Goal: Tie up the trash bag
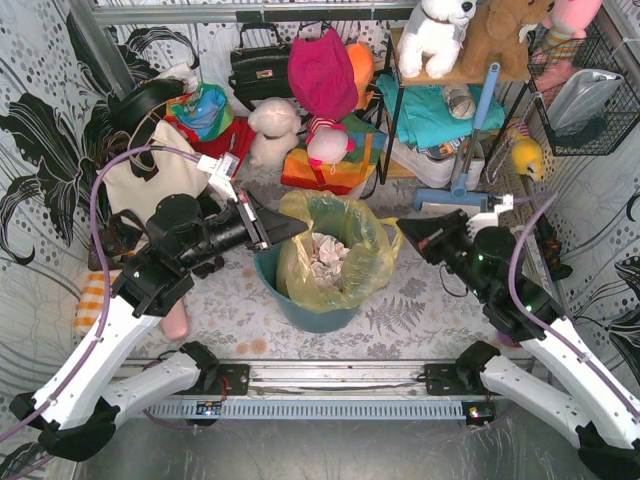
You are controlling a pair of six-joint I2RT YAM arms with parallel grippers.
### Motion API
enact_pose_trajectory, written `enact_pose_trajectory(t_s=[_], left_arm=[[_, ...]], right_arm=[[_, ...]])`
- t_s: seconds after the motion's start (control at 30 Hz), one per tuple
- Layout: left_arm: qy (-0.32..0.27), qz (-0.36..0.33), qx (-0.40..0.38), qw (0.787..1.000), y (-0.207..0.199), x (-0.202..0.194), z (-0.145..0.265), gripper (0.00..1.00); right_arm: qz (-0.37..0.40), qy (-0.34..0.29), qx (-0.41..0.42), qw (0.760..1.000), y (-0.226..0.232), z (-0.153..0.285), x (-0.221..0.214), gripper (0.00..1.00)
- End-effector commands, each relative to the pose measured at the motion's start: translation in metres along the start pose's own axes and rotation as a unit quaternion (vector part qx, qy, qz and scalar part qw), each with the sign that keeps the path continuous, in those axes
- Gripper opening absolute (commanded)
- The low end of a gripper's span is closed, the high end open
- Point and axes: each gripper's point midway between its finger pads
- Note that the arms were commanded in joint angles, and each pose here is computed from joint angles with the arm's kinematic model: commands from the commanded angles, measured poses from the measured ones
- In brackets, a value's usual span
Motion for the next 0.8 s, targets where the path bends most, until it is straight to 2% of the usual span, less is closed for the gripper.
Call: enact_pose_trajectory(t_s=[0.0, 0.2, 0.33, 0.5, 0.63, 0.77], left_arm=[[-0.059, -0.031, -0.003, 0.998, -0.018, 0.036, 0.006, 0.00], [-0.112, -0.052, 0.052, 0.991, -0.012, 0.065, 0.014, 0.00], [-0.148, -0.060, 0.082, 0.984, -0.005, 0.081, 0.019, 0.00], [-0.159, -0.062, 0.121, 0.978, 0.010, 0.085, 0.020, 0.00], [-0.182, -0.062, 0.138, 0.972, 0.014, 0.091, 0.029, 0.00], [-0.193, -0.089, 0.096, 0.972, -0.007, 0.099, 0.030, 0.00]], right_arm=[[0.049, 0.017, 0.070, 0.996, 0.054, -0.012, -0.005, 0.00], [0.090, 0.076, 0.123, 0.985, 0.101, -0.039, -0.030, 0.00], [0.110, 0.103, 0.137, 0.979, 0.116, -0.058, -0.043, 0.00], [0.131, 0.109, 0.133, 0.976, 0.116, -0.073, -0.047, 0.00], [0.152, 0.107, 0.149, 0.971, 0.125, -0.065, -0.045, 0.00], [0.176, 0.085, 0.183, 0.964, 0.151, -0.054, -0.036, 0.00]])
Point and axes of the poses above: each gripper's point midway between its finger pads, its own z axis back along the fingers, its own y axis along the line the jaws close on, x = y × z, and after that the axes turned 10 degrees about -z, right-handed
